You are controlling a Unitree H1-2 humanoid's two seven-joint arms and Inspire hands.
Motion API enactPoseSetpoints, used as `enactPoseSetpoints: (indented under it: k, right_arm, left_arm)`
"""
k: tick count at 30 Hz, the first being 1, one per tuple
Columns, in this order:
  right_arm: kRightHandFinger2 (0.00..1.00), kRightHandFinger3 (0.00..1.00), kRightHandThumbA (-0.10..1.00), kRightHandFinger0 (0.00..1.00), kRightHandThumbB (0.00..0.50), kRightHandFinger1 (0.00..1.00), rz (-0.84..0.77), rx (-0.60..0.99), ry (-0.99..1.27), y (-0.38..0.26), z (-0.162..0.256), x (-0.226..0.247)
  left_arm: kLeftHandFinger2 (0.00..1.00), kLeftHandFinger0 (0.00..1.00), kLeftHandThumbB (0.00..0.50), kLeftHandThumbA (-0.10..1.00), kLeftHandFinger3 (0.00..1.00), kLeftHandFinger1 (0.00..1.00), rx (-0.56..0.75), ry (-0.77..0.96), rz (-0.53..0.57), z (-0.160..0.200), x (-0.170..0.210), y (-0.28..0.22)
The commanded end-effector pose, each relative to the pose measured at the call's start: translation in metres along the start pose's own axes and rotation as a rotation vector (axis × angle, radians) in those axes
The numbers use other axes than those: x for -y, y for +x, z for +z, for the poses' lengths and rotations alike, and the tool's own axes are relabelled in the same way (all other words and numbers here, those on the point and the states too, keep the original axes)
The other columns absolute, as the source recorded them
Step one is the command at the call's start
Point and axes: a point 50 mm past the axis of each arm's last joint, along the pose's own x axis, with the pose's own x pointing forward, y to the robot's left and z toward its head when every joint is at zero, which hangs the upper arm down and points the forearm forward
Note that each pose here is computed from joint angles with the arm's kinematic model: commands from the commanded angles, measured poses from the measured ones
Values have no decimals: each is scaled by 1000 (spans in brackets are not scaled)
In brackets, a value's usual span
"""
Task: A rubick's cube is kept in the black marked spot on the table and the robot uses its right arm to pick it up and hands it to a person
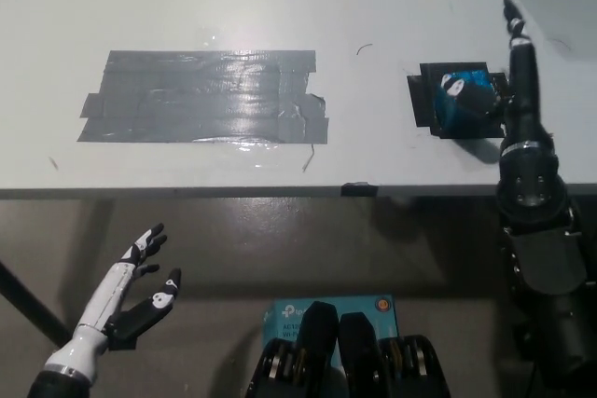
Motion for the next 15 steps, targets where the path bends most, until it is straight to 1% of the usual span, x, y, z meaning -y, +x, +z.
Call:
enactPoseSetpoints:
  k: [1,2,4,7,8,11,15]
  right_arm:
    - [1000,1000,899,1000,428,1000,-37,33,47,22,16,4]
    - [1000,1000,896,1000,428,1000,-35,27,53,23,15,4]
    - [1000,1000,887,1000,451,1000,-29,-1,71,24,7,3]
    - [1000,1000,885,1000,455,1000,-22,-23,80,22,1,0]
    - [1000,1000,903,1000,474,1000,-18,-29,77,21,-1,-2]
    - [1000,1000,901,1000,467,1000,-13,-40,79,18,-7,-7]
    - [1000,1000,908,1000,474,1000,-10,-59,100,18,-8,-10]
  left_arm:
    - [1000,916,74,524,1000,1000,59,23,3,10,-9,6]
    - [1000,916,73,524,1000,1000,63,23,4,10,-9,6]
    - [1000,915,73,526,1000,1000,65,21,3,10,-9,7]
    - [1000,910,70,519,1000,1000,65,21,6,11,-9,6]
    - [1000,909,70,515,1000,1000,62,18,5,11,-9,6]
    - [1000,902,71,511,1000,1000,64,19,6,11,-9,6]
    - [1000,902,73,515,1000,1000,66,17,8,11,-11,7]
